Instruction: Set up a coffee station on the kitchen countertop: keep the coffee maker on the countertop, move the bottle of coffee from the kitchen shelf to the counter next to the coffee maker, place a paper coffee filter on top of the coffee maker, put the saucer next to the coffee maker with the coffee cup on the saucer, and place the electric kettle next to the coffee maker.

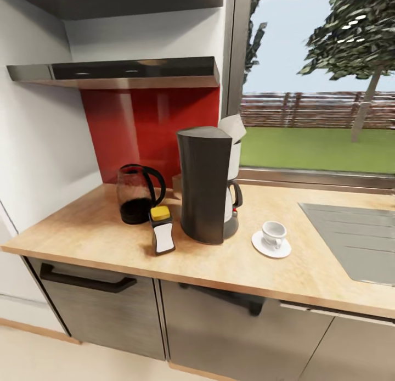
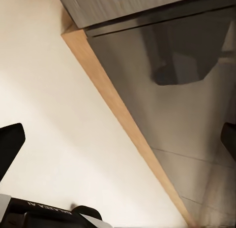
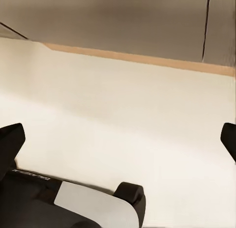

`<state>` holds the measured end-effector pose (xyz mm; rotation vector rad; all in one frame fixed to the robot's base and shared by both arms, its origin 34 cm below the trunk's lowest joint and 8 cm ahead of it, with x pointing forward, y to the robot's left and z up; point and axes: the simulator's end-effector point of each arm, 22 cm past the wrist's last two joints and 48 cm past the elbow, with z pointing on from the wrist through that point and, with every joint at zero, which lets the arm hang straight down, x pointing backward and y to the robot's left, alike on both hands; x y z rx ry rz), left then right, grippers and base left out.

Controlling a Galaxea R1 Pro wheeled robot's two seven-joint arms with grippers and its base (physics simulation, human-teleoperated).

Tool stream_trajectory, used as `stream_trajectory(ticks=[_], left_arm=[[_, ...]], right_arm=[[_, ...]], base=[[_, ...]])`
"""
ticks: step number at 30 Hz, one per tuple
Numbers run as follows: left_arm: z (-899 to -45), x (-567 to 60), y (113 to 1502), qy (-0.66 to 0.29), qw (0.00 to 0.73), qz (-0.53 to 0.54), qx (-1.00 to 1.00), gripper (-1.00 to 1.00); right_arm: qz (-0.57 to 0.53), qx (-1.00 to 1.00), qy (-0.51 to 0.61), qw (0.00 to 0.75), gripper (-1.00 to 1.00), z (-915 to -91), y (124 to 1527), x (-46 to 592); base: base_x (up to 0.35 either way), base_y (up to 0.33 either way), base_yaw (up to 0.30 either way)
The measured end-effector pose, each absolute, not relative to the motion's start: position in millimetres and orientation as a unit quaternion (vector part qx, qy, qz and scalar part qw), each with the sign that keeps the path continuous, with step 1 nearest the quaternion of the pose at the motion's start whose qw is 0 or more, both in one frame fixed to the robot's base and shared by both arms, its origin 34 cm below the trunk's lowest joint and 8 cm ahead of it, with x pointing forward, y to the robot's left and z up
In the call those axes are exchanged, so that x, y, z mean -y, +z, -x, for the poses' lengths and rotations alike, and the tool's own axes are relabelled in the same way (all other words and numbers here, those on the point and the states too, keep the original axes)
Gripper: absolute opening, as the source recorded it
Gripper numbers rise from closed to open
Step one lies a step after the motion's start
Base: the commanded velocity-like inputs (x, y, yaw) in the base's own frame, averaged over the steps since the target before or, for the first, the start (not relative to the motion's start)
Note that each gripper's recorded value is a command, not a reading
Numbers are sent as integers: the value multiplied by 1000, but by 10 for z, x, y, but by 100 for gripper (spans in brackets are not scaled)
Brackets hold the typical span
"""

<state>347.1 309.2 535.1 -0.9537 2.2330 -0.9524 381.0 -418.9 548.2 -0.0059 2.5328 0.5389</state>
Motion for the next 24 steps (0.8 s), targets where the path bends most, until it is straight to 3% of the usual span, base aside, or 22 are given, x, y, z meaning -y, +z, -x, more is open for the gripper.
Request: stream_trajectory(ticks=[13,24], left_arm=[[-3472,-3095,5351,-352,264,353,-826,100],[-3472,-3090,5354,-352,264,352,-826,100]], right_arm=[[2,-941,200,272,100,-3806,5481,4190],[2,-941,199,273,100,-3808,5482,4191]], base=[[12,13,-258],[210,195,-112]])
